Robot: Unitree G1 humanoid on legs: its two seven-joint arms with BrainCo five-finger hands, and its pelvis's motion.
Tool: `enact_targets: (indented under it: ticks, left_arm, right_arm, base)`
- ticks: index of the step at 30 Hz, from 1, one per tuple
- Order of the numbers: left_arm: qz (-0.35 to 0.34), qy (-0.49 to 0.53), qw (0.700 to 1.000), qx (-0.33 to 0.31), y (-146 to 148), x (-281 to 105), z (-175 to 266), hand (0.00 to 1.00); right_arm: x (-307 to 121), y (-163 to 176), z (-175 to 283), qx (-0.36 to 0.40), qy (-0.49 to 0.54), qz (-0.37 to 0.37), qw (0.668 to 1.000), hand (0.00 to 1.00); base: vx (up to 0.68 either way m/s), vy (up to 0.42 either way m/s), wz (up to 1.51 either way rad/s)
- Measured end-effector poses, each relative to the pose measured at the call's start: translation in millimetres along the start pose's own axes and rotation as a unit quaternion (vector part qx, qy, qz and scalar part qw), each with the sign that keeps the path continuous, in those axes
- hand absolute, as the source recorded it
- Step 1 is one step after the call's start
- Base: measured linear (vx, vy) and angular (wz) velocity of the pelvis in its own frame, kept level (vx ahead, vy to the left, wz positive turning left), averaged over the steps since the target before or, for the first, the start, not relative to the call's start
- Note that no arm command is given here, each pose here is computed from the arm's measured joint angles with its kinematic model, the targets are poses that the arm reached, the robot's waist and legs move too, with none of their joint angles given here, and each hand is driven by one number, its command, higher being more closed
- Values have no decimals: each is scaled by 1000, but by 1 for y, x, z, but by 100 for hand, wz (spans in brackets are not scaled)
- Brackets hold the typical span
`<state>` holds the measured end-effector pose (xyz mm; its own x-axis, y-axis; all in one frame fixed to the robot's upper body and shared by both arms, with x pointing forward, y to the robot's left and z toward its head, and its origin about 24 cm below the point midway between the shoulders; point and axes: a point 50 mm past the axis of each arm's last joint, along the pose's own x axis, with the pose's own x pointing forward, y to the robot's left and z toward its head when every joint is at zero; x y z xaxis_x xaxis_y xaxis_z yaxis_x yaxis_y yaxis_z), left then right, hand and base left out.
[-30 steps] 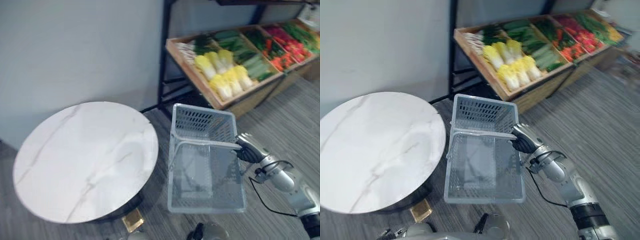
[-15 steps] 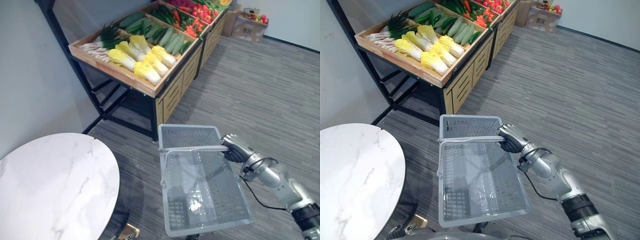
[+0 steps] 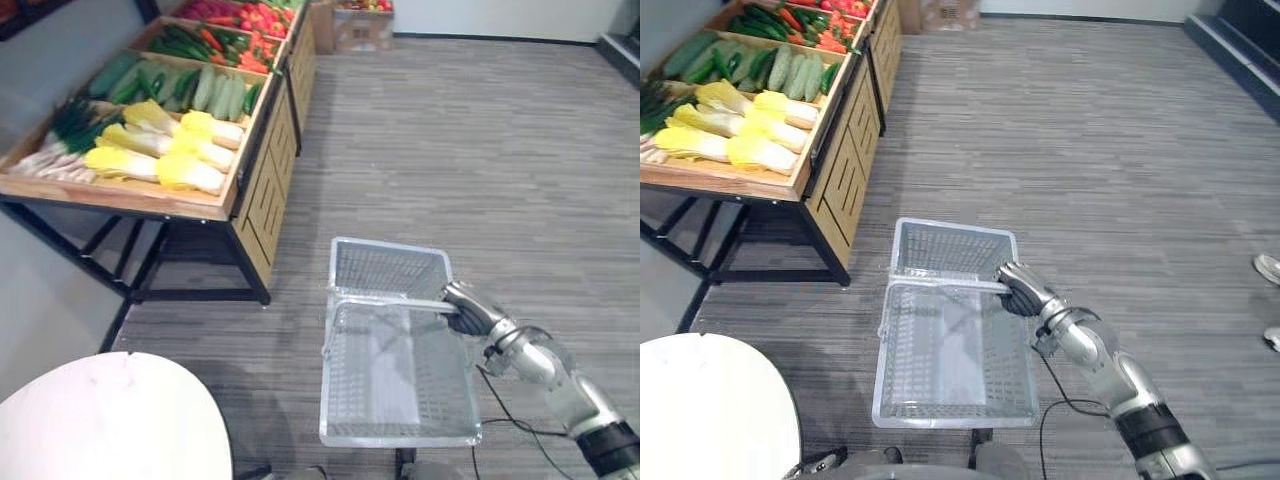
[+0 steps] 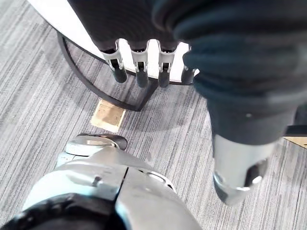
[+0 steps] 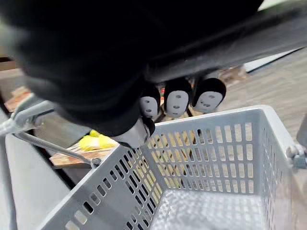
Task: Pick vegetable in the basket
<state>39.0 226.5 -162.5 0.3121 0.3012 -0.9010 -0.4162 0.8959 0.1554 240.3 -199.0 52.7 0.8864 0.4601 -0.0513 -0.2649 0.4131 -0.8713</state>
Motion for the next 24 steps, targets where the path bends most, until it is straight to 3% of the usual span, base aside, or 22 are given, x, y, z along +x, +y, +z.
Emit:
enact_targets:
  ticks: [10, 24]
  left_arm:
    - [-6, -6, 1000, 10, -3, -1, -1, 0]
    - [9, -3, 999, 36, 4, -2, -3, 0]
  right_arm:
    - [-52, 17, -53, 39, 153, -31, 987, 100]
    - [-48, 24, -44, 64, 142, -58, 986, 100]
  base:
    - [33, 15, -3]
    - [-36, -43, -6]
